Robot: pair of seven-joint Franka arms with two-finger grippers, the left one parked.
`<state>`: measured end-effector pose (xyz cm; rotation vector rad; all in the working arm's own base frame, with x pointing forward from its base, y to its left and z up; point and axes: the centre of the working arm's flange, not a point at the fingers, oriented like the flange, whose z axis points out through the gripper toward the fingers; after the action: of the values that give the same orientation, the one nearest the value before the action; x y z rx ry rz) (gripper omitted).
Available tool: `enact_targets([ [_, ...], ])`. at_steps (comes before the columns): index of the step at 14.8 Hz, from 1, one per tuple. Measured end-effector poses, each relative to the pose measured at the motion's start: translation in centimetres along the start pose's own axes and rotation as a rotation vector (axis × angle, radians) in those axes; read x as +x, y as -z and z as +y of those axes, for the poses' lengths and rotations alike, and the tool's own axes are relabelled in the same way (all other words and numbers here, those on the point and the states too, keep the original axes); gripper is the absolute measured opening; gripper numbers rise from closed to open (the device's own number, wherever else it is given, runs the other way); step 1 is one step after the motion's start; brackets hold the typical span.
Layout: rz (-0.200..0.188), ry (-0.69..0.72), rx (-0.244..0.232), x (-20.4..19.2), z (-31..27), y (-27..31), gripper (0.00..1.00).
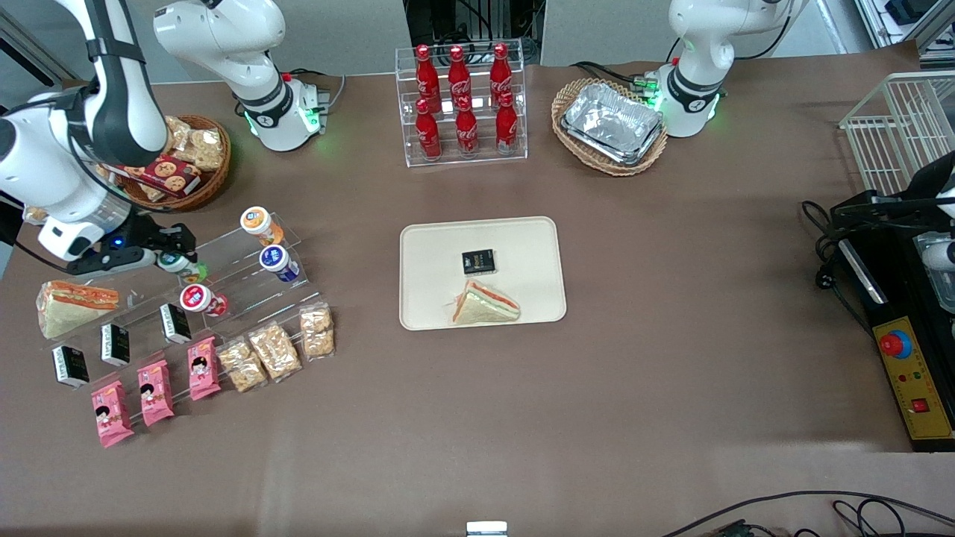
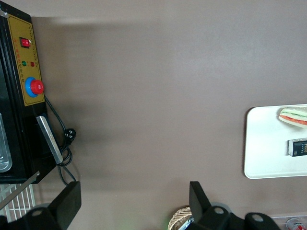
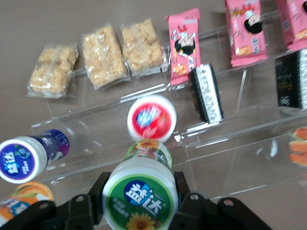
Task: Place green gum on tray
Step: 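Lower the right gripper and grasp the green-lidded yogurt bottle, then lift the green-lidded bottle and carry it over the white tray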
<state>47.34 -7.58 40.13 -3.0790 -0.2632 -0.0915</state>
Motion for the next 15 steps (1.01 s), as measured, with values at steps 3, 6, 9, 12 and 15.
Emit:
enact_targets([
  [3,-0.002,0.003,0.001,1.5,0.3,3.6,0.59],
  [6,-0.012,-0.012,0.005,2.9,0.6,8.6,0.59],
  [9,-0.018,-0.027,0.008,3.6,0.6,13.2,0.59],
  [12,-0.007,-0.046,0.004,4.0,0.5,15.8,0.59],
  [15,-0.01,-0.089,0.004,4.5,-0.8,17.0,0.59],
])
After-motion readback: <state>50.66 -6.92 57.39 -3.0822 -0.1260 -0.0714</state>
